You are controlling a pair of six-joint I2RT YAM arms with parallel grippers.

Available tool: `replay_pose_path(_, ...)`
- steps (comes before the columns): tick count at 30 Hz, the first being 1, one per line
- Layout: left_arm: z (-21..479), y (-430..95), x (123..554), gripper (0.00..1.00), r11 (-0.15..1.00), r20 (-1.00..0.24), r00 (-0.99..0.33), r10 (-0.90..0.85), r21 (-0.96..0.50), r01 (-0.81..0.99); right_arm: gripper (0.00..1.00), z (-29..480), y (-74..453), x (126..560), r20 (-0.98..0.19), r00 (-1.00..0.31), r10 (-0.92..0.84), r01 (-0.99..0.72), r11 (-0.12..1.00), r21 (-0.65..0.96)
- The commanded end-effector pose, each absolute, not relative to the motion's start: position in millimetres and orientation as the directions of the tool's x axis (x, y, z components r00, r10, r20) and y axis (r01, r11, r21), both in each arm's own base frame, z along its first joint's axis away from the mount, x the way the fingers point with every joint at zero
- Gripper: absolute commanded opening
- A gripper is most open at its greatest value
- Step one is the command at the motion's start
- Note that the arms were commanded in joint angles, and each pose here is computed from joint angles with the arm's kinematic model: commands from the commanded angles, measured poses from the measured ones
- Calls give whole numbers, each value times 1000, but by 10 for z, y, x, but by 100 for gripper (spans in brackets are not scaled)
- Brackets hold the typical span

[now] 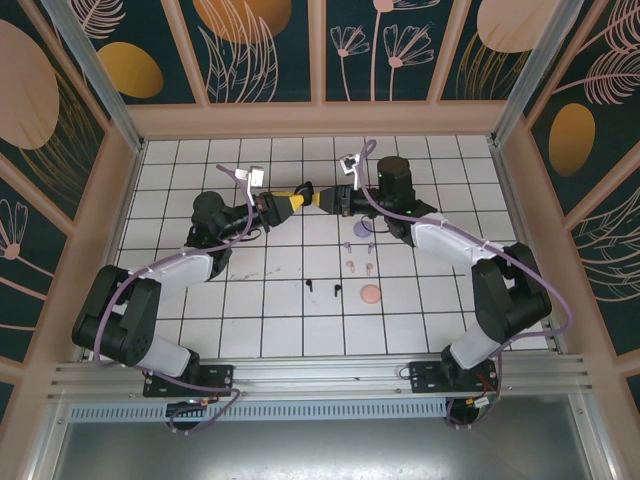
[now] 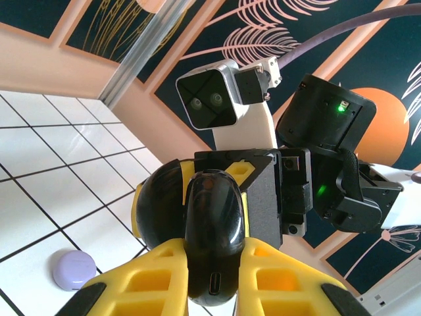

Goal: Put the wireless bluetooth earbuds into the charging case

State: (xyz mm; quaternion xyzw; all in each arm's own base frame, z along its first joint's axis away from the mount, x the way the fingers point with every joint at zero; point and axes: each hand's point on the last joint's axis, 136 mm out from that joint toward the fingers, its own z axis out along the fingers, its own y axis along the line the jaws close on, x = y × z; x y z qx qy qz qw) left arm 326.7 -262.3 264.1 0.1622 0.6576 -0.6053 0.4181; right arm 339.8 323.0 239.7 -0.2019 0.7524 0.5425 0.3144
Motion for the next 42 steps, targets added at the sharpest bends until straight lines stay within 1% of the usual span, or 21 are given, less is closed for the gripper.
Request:
replay_pose_path(1, 2873, -2661, 3189, 0, 169, -781, -552, -292, -611, 774, 37, 2604, 3284, 3487, -729, -681, 64, -683, 302, 665)
replay_pose_path(6, 2868, -2661, 3187, 0, 169, -780, -554, -291, -612, 772, 37, 2619, 3303, 3490, -728, -682, 65, -684, 295, 667)
replay_pose_path(9, 2861, -2661, 3187, 0, 170, -779, -555, -291, -613, 772, 32, 2621, 3323, 3483, -728, -683, 60, -686, 291, 667)
replay_pose_path(11, 2867, -2666, 3185, 0, 168, -779, -556, -291, -613, 772, 28, 2612, 3330, 3477, -726, -685, 56, -686, 287, 669)
replay_pose_path(16, 2864, -2671, 3190, 0, 169, -778, -557, -291, -614, 771, 10, 2627, 3353, 3445, -729, -683, 47, -693, 274, 667)
replay_pose_path(18, 2846, -2667, 3196, 0, 172, -777, -559, -291, -617, 768, 2, 2648, 3363, 3432, -732, -680, 46, -697, 270, 665)
replay_pose_path(19, 2842, -2667, 3198, 0, 173, -776, -560, -291, -618, 767, 0, 2652, 3366, 3430, -733, -679, 45, -698, 270, 663)
replay_pose_path(25, 2809, -2671, 3216, 0, 180, -772, -564, -293, -624, 760, 0, 2699, 3382, 3412, -735, -676, 47, -700, 269, 661)
replay_pose_path(28, 2763, -2657, 3283, 0, 213, -765, -569, -302, -636, 742, 0, 2679, 3381, 3438, -732, -680, 52, -689, 295, 662)
replay_pose_path(29, 2749, -2649, 3304, 6, 226, -764, -567, -306, -637, 737, 0, 2670, 3376, 3459, -731, -680, 54, -684, 312, 659)
replay_pose_path(31, 2724, -2605, 3375, 23, 277, -766, -554, -327, -638, 719, 0, 2614, 3340, 3524, -727, -685, 58, -663, 366, 654)
replay_pose_path(35, 2709, -2507, 3466, 49, 381, -786, -518, -338, -618, 688, 0, 2502, 3210, 3662, -728, -683, 61, -620, 480, 621)
replay_pose_path(38, 2732, -2465, 3490, 65, 438, -809, -500, -309, -588, 680, 0, 2442, 3116, 3739, -727, -684, 59, -596, 530, 603)
replay_pose_path(42, 2790, -2428, 3486, 79, 495, -839, -481, -254, -540, 681, 0, 2426, 3024, 3801, -738, -674, 46, -593, 563, 576)
